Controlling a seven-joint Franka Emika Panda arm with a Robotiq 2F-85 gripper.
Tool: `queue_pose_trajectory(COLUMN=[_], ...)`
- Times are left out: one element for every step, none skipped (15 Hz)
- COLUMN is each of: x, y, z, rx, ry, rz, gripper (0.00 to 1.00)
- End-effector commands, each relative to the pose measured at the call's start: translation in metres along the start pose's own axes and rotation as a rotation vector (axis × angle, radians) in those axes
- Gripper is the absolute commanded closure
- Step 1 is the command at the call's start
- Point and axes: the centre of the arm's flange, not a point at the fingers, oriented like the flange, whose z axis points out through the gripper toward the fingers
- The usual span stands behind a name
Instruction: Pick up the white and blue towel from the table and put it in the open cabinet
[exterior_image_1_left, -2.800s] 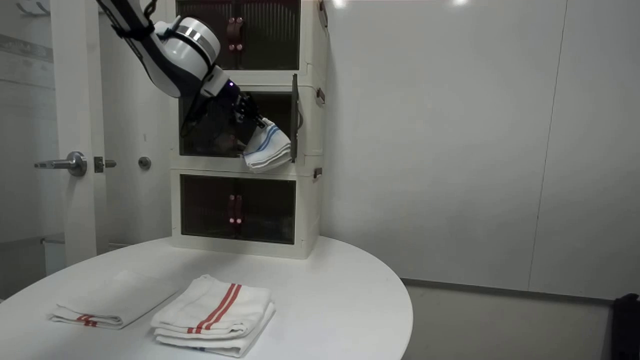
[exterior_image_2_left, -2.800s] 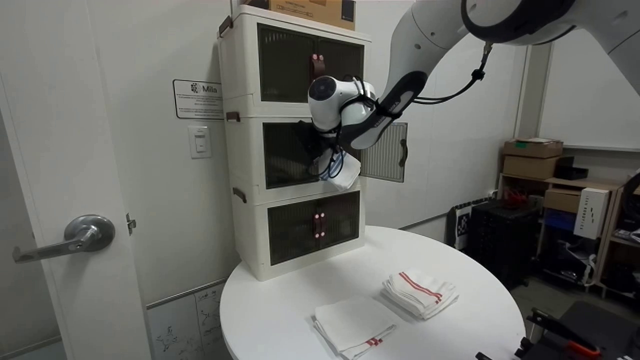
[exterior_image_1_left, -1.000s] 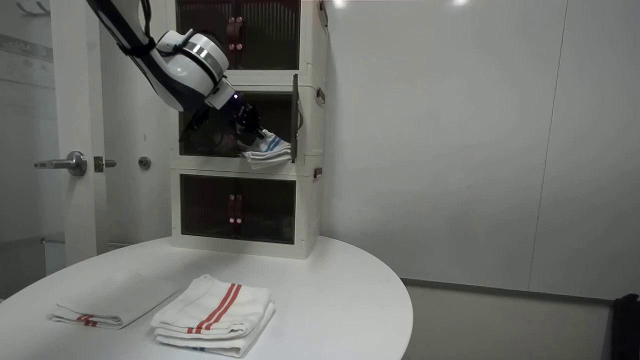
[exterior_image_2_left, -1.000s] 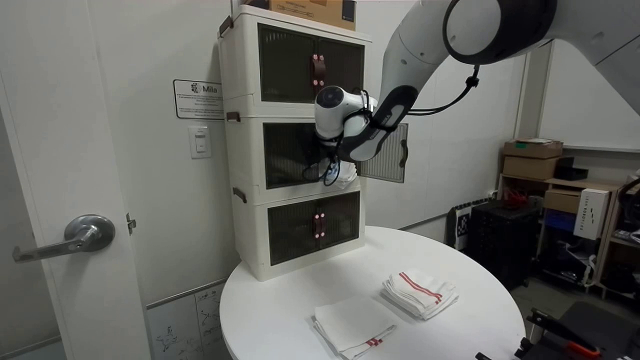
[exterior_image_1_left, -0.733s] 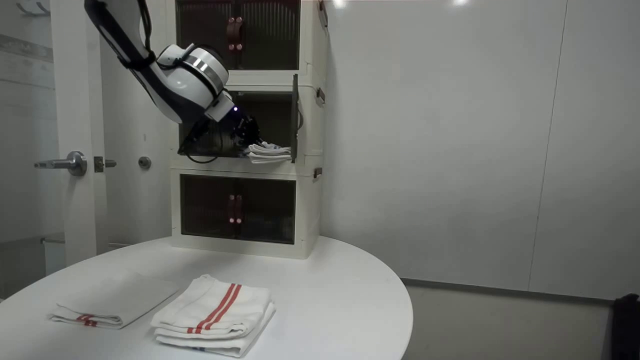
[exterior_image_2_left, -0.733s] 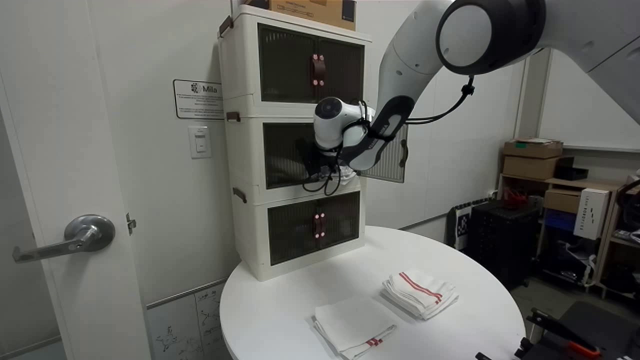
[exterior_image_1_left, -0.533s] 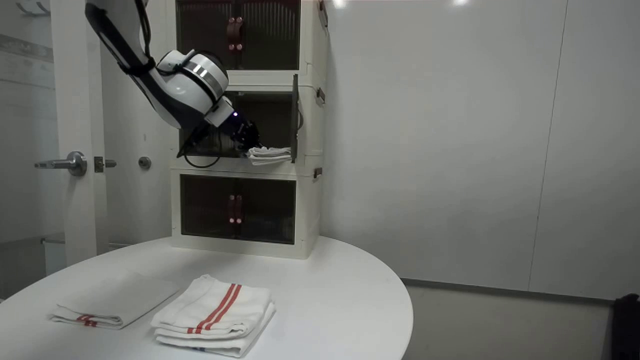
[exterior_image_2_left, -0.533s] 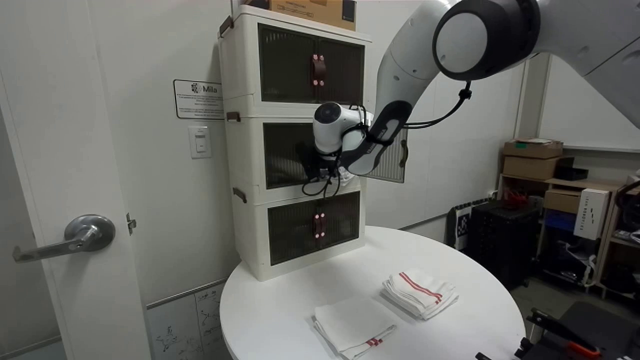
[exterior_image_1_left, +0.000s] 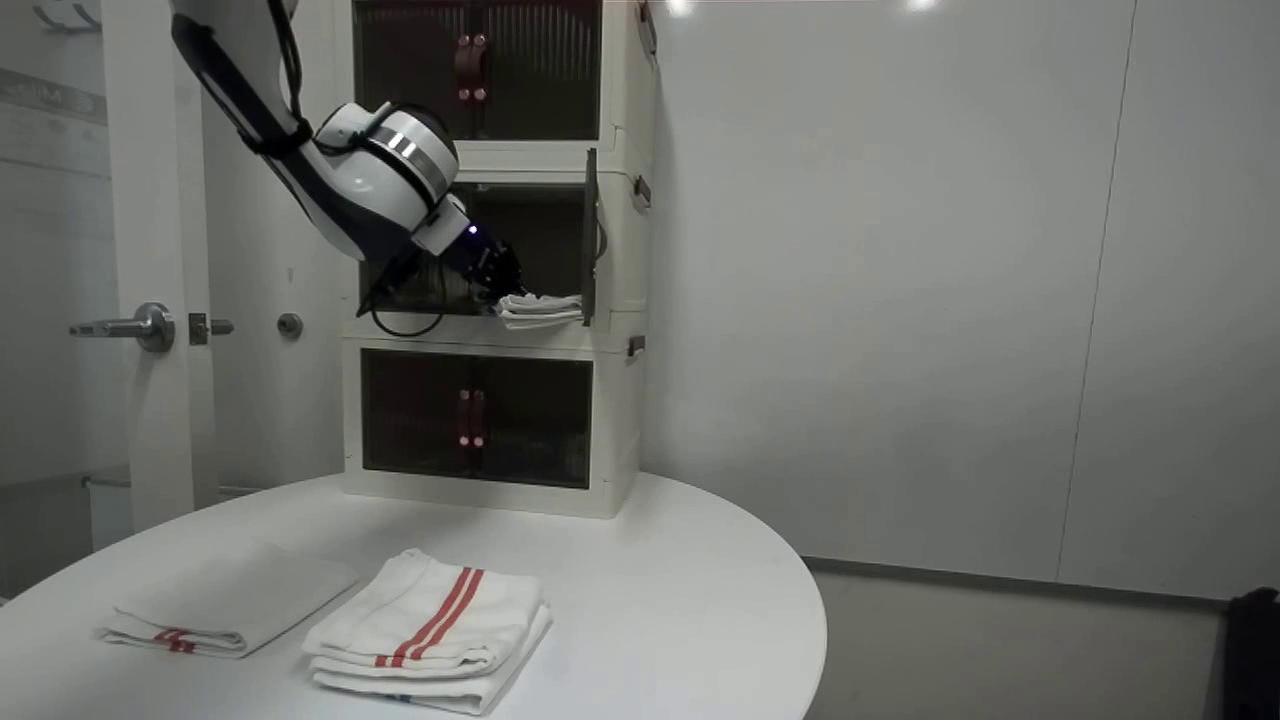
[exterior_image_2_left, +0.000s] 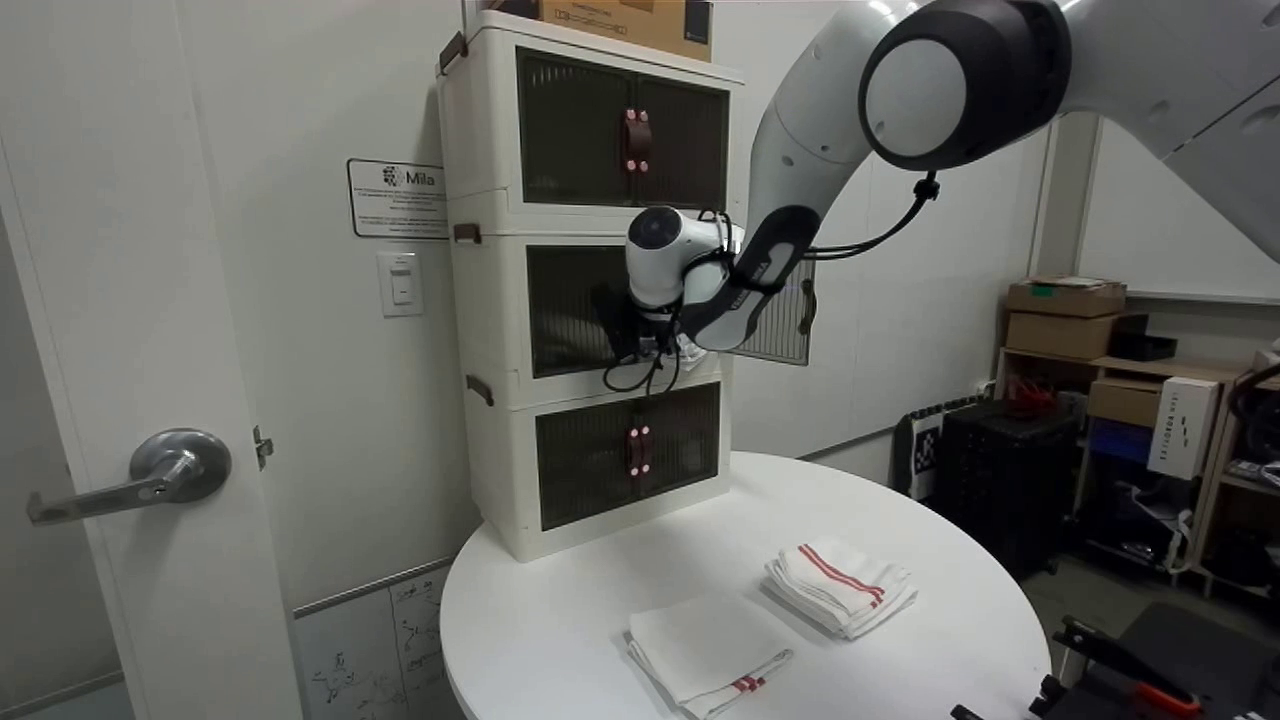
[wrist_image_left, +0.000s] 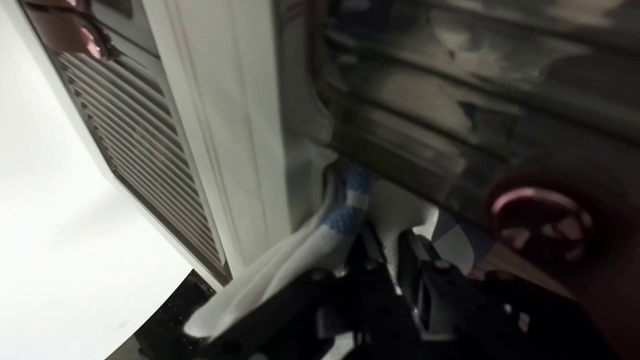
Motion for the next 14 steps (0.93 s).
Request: queue_pose_trajectory(x=[0.008,0.006,0.005,0.005,0.006,0.006,0.007,0.007,0.008,0.010,0.011,0.012,0.013,0.013], y=[-0.018,-0.020,-0.023,-0.025,-0.027,-0.029,-0.032,-0.033,-0.036,-0.039,-0.040,-0.042,-0.044,-0.046], z=[0.035,0.038,0.041,0.043,0.044,0.046,0.047,0.048,0.048,0.048,0.048,0.048,0.048,0.048], rx=[0.043,0.048,0.053,0.057,0.063,0.067,0.071,0.076,0.080,0.084,0.088,0.092,0.095,0.097], ry=[0.042,0.040,0.040,0.040,0.038,0.035,0.034,0.034,0.033,0.033,0.034,0.034,0.034,0.036], rz=[0.078,0.074,0.072,0.072,0.072,0.072,0.072,0.074,0.077,0.081,0.084,0.088,0.092,0.093], gripper=[0.91,0.91,0.91,0.91,0.91,0.91,0.91,0.91,0.91,0.91,0.91,0.91,0.91,0.91])
